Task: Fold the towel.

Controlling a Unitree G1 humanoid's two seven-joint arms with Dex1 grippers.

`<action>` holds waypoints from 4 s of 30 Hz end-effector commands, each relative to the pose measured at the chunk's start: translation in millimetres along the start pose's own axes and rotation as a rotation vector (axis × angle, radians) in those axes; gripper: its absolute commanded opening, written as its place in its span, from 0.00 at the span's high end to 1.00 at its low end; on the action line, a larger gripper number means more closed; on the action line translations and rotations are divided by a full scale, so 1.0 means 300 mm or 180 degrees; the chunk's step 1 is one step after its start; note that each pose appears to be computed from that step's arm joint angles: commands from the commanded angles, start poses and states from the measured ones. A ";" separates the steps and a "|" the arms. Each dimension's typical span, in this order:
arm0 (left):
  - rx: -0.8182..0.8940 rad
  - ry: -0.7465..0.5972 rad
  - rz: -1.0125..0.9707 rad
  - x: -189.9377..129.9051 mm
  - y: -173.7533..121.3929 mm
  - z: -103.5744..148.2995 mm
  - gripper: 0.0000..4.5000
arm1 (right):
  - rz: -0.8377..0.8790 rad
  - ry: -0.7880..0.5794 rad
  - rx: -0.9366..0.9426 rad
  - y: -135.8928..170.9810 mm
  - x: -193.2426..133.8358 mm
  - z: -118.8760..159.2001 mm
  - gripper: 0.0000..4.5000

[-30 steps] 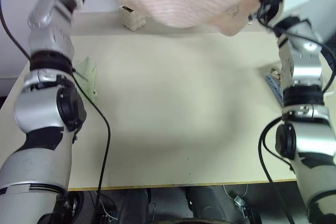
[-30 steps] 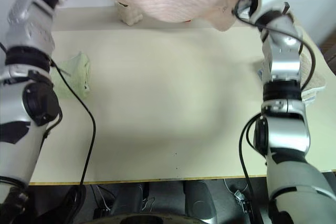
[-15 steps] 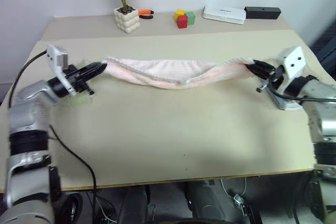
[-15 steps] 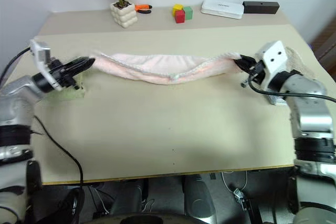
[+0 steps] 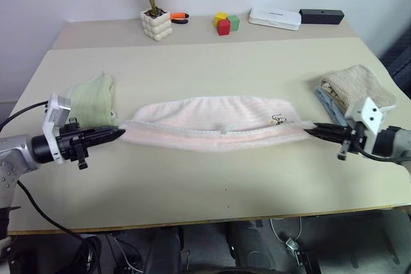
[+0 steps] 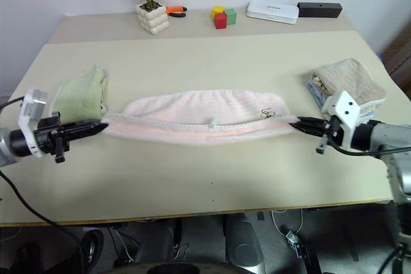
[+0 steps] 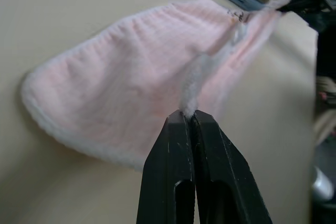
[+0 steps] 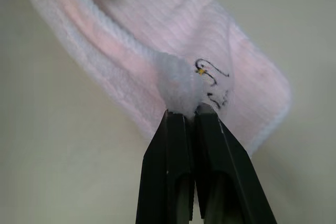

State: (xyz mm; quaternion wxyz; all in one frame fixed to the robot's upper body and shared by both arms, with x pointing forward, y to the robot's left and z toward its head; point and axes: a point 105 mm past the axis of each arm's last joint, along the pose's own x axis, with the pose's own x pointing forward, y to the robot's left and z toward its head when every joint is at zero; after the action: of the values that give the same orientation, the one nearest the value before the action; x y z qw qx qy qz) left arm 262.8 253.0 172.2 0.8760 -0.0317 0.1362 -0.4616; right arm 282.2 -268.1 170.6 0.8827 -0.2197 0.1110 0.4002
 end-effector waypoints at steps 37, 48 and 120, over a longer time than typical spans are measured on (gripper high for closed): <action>0.0215 -0.0661 0.1072 0.185 0.266 -0.037 0.87 | -0.1065 -0.0206 -0.0237 -0.224 0.257 -0.011 1.00; 0.0261 -0.0728 0.1246 0.170 0.286 0.010 0.00 | -0.1359 -0.0184 -0.0270 -0.266 0.218 -0.005 0.01; 0.1384 -0.0484 -0.0294 0.189 -0.043 0.172 0.02 | -0.2155 -0.1046 0.4101 0.131 0.217 -0.088 0.01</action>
State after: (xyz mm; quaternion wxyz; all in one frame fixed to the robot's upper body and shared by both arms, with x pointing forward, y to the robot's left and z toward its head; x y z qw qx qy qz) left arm 301.2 197.8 202.0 0.8525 0.1014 -0.0180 -0.5125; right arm 291.5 -213.3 104.3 0.9181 0.3727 0.1348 -0.0053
